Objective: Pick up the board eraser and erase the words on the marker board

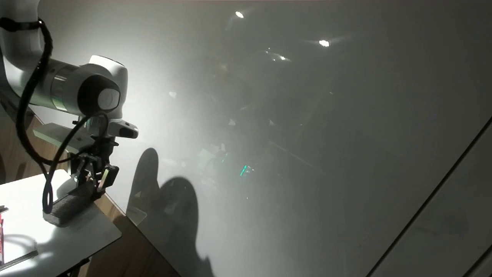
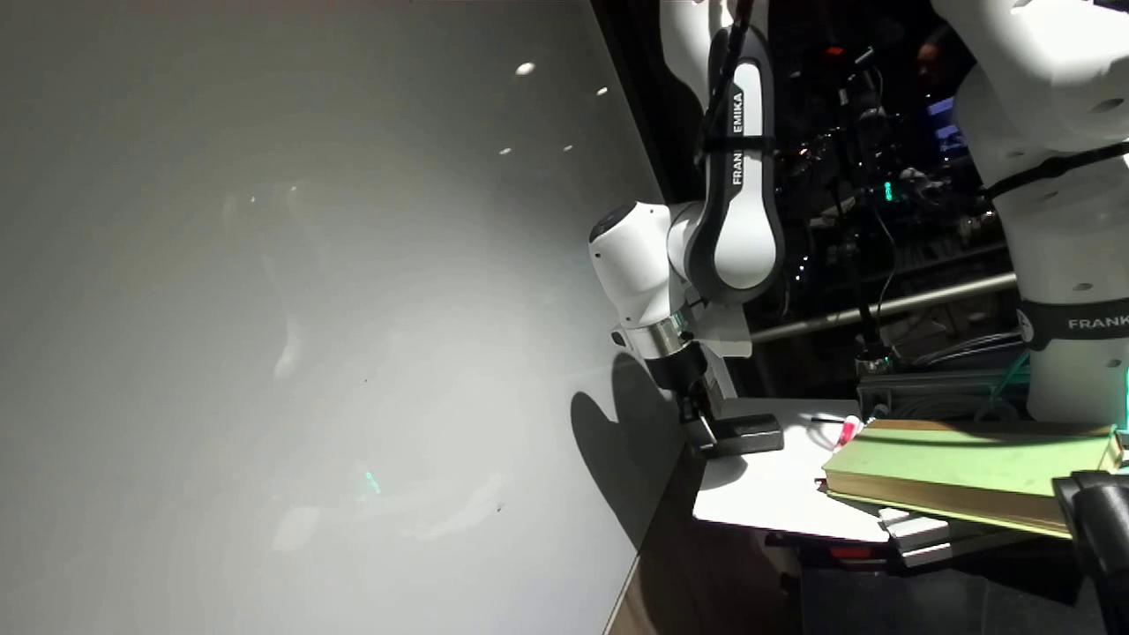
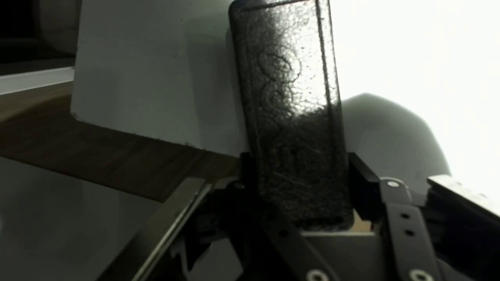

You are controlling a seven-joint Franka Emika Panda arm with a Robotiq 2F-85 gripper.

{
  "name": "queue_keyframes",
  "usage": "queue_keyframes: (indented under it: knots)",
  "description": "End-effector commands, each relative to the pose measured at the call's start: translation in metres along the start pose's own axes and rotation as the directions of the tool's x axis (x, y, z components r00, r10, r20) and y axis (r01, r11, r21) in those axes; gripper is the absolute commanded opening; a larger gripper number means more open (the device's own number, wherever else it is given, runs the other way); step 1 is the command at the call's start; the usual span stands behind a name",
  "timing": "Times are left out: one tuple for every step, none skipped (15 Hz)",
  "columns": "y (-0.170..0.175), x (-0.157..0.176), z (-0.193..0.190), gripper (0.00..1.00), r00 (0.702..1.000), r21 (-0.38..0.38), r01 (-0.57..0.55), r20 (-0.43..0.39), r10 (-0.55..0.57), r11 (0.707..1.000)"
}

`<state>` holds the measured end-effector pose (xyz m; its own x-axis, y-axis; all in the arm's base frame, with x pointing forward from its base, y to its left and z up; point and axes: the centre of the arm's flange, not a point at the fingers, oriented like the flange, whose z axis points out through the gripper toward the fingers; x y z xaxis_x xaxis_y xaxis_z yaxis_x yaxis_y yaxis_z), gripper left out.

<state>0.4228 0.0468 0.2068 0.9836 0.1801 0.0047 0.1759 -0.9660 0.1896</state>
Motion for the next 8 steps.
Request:
queue_keyframes:
  knots:
    - [0.033,0.009,-0.004,0.32,0.997,0.002,-0.077,0.007,0.077,0.997]
    - [0.039,0.009,-0.003,0.32,0.994,0.001,-0.108,0.013,0.108,0.994]
    - [0.044,0.009,-0.002,0.32,0.99,0.0,-0.139,0.024,0.139,0.99]
    - [0.048,0.009,-0.003,0.32,0.984,0.004,-0.175,0.043,0.175,0.985]
    - [0.049,0.009,-0.004,0.32,0.977,0.004,-0.206,0.06,0.205,0.979]
    - [0.047,0.011,-0.008,0.32,0.971,0.005,-0.23,0.075,0.229,0.973]
    - [0.046,0.012,-0.01,0.32,0.965,0.006,-0.25,0.089,0.248,0.968]
    - [0.044,0.015,-0.013,0.32,0.958,0.009,-0.268,0.102,0.266,0.963]
